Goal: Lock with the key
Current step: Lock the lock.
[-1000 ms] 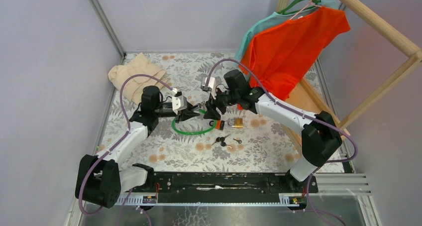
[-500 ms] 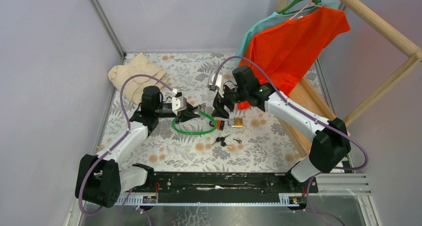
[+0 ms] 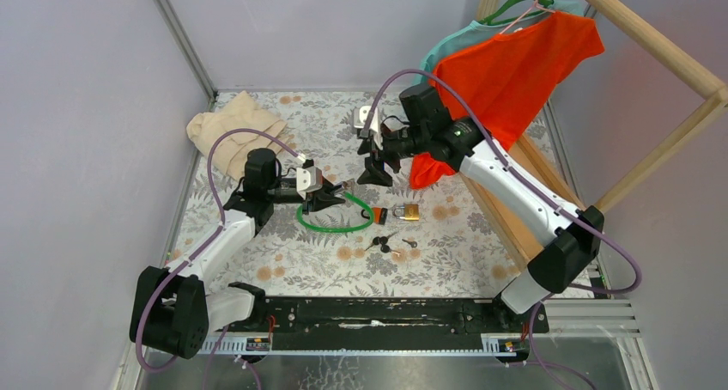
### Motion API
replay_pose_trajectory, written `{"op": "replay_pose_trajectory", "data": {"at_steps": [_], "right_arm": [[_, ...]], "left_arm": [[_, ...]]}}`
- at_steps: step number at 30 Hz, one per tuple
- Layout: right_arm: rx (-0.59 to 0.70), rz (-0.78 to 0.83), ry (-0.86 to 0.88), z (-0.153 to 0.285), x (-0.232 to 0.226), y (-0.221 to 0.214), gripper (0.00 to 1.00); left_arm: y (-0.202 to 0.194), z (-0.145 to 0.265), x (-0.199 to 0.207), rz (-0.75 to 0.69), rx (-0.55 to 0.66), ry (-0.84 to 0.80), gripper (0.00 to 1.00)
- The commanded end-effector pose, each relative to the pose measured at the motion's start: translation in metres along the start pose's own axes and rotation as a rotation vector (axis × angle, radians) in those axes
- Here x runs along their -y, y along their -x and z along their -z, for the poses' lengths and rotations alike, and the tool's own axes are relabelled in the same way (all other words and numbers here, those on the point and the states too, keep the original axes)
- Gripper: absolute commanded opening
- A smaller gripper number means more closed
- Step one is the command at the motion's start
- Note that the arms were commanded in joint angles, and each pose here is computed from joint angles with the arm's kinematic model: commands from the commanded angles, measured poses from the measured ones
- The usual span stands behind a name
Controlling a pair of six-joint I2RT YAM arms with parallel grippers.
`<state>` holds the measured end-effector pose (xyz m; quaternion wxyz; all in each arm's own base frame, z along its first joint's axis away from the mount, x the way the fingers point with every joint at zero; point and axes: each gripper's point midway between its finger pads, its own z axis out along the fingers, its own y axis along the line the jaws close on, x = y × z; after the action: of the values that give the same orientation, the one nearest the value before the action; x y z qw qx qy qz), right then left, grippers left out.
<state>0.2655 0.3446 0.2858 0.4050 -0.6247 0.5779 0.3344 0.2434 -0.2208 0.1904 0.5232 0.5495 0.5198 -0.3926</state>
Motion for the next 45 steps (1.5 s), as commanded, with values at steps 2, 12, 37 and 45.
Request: {"op": "replay_pose_trajectory", "data": {"at_steps": [2,12,37,45], "right_arm": [[-0.02,0.008,0.107,-0.01,-0.023,-0.003,0.75],[-0.023,-0.004,0.151,-0.025,-0.032,0.001,0.67],[-0.02,-0.113,0.091,-0.028,-0.025,0.001,0.26],[-0.036,-0.305,0.062,-0.03,-0.026,0.0,0.15]], "left_arm": [[-0.016,-0.001,0.014,0.073,-0.026,-0.028,0.0],[-0.017,-0.001,0.015,0.076,-0.025,-0.032,0.0],[-0.018,0.0,0.015,0.072,-0.029,-0.025,0.0],[-0.019,0.0,0.014,0.07,-0.033,-0.019,0.0]]}}
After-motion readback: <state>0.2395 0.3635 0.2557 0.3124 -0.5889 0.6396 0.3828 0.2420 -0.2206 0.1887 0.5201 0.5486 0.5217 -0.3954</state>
